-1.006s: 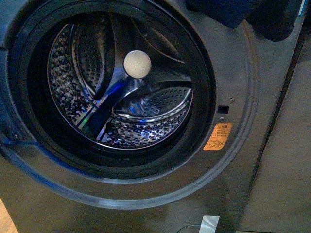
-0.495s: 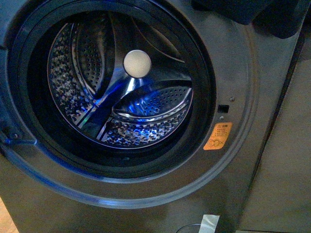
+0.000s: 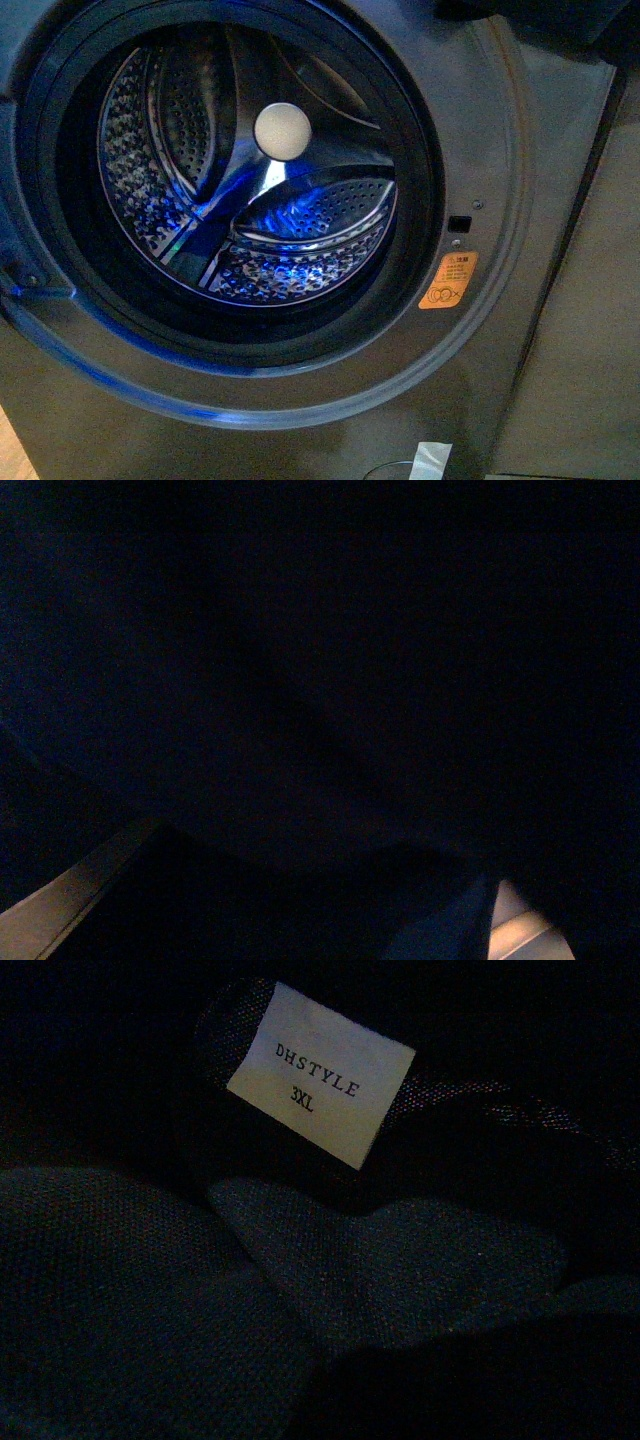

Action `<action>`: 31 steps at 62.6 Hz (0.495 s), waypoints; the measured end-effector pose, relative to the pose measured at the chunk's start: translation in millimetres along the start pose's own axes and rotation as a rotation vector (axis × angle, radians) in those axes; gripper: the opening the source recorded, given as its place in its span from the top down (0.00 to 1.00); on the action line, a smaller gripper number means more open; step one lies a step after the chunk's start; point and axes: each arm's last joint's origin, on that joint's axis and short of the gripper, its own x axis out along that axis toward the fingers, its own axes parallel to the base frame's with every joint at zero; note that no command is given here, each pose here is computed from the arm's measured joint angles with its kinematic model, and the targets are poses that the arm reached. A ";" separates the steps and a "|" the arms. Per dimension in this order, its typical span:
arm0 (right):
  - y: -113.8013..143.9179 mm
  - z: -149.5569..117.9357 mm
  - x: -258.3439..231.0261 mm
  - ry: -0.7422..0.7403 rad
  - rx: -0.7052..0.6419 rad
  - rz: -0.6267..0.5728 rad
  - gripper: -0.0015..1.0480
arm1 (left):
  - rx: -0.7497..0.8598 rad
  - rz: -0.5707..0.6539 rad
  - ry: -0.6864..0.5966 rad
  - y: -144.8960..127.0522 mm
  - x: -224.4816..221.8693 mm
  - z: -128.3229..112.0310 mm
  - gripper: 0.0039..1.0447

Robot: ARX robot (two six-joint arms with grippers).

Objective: Put clothes into washing machine

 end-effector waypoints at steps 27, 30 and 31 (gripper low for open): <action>0.2 0.7 -0.5 -0.002 -0.001 -0.001 0.86 | 0.228 0.398 0.012 -9.2 26.6 -9.7 0.06; 0.1 0.7 -0.5 -0.002 -0.001 -0.002 0.86 | 0.232 0.419 0.013 -9.8 27.4 -10.4 0.06; 0.2 0.7 -0.5 -0.002 -0.001 -0.001 0.86 | 0.233 0.423 0.014 -10.1 27.6 -10.6 0.06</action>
